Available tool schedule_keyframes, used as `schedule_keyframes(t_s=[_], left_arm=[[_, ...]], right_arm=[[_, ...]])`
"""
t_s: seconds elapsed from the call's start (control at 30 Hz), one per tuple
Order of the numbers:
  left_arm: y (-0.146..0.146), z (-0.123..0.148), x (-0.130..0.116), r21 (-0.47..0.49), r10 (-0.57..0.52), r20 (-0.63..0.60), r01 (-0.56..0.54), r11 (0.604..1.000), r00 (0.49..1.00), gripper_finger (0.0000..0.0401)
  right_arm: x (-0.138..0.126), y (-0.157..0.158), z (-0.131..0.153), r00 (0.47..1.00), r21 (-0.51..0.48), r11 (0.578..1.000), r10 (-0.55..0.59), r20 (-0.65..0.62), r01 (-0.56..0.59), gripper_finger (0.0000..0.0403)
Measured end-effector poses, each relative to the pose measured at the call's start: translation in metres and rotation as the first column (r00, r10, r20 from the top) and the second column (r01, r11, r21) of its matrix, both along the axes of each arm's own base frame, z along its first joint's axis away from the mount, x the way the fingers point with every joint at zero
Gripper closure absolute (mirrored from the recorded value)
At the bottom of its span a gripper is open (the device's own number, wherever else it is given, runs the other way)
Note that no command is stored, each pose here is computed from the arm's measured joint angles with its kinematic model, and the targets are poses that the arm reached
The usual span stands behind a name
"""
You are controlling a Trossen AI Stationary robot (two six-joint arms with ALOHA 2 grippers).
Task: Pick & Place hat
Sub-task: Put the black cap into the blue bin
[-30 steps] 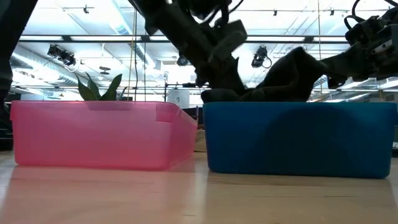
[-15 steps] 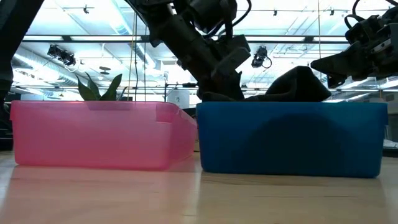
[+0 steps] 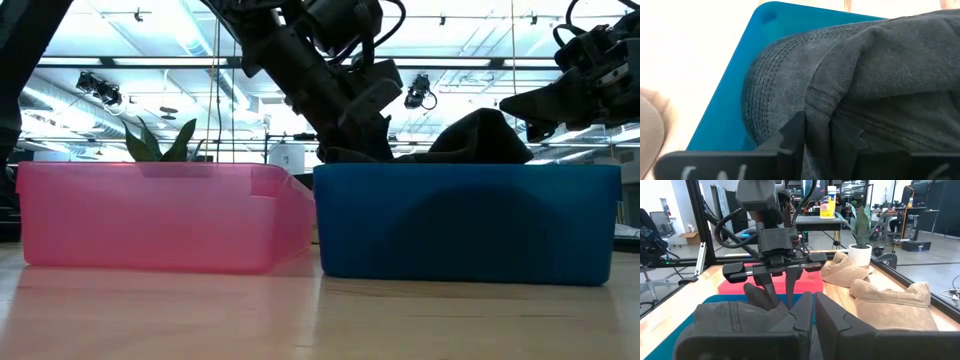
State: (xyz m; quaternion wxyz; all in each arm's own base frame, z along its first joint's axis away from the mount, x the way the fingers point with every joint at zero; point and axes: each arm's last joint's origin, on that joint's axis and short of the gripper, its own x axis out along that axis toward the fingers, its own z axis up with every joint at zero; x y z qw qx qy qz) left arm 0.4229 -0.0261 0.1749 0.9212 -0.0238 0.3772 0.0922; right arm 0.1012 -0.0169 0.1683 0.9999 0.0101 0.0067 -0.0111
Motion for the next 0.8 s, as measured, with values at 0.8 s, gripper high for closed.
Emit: schedule_keyframes(t_s=[0.8], left_arm=[[0.003,0.029,0.008,-0.023,-0.049,-0.077,0.047,0.999,0.996,0.0203]], right_arm=[[0.000,0.000,0.000,1.000,0.000,1.000,0.000,0.000,0.000,0.0376]])
